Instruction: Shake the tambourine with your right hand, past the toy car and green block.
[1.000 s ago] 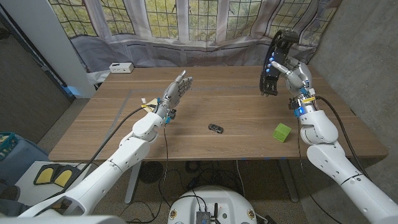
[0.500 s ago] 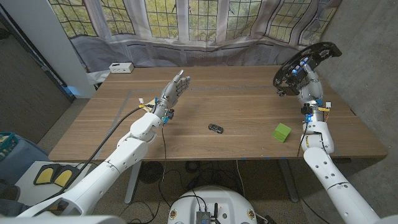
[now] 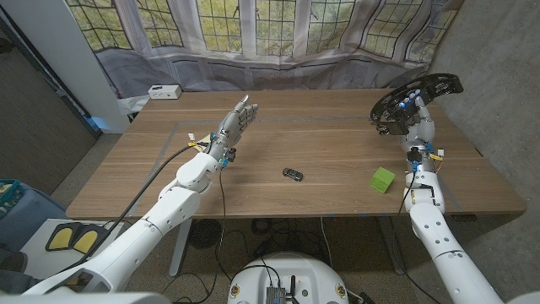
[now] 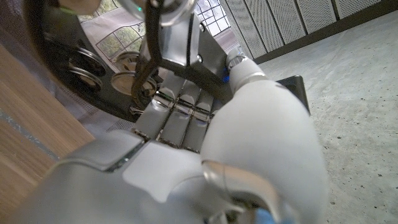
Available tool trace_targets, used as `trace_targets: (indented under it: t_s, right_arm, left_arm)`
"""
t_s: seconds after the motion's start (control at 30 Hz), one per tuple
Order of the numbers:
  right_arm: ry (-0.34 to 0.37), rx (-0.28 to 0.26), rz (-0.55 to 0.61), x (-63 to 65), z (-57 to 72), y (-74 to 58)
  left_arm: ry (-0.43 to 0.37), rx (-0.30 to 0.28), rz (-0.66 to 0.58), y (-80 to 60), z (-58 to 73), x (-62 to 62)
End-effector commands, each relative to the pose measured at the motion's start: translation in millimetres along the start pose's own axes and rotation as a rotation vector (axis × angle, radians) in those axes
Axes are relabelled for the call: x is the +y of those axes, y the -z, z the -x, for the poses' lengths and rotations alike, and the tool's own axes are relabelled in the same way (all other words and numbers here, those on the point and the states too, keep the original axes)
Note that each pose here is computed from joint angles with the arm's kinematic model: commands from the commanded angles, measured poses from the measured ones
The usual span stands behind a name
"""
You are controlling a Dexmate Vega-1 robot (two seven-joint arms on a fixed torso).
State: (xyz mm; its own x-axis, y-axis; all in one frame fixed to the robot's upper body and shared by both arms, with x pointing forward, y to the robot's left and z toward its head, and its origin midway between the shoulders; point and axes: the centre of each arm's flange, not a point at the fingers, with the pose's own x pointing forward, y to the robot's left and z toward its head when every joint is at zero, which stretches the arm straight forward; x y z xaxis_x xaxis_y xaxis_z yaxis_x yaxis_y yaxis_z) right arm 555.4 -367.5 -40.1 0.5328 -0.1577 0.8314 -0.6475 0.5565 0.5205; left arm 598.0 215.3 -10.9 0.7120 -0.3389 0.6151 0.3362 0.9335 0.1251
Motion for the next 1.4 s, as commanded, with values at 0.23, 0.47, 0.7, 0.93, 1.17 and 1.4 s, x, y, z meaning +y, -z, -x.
trace_targets:
  t_s: [0.23, 0.47, 0.7, 0.93, 1.17, 1.4]
  right_arm:
    - [-0.22, 0.102, 0.305, 32.3, -20.8, -8.4]
    - [-0.387, 0.154, 0.546, 72.3, -31.8, -8.6]
    - [-0.495, 0.189, 0.794, 104.6, -38.1, -2.7]
    - [-0.558, 0.189, 1.046, 130.8, -37.5, 3.7]
    - [-0.655, 0.197, 1.277, 156.5, -33.9, 13.4]
    - [-0.798, 0.174, 1.618, 188.3, -21.6, 29.2]
  left_arm:
    - [-0.017, 0.007, 0.014, 5.3, 2.4, 5.3]
    - [-0.002, 0.006, 0.016, 6.2, -1.9, 2.2]
    - [-0.001, 0.002, 0.016, 6.1, -2.3, 1.6]
    - [-0.001, 0.011, 0.023, 9.3, -1.2, 2.5]
    - [0.003, 0.01, 0.022, 9.1, -1.4, 2.0]
    - [-0.002, 0.016, 0.025, 11.1, 1.0, 1.6]
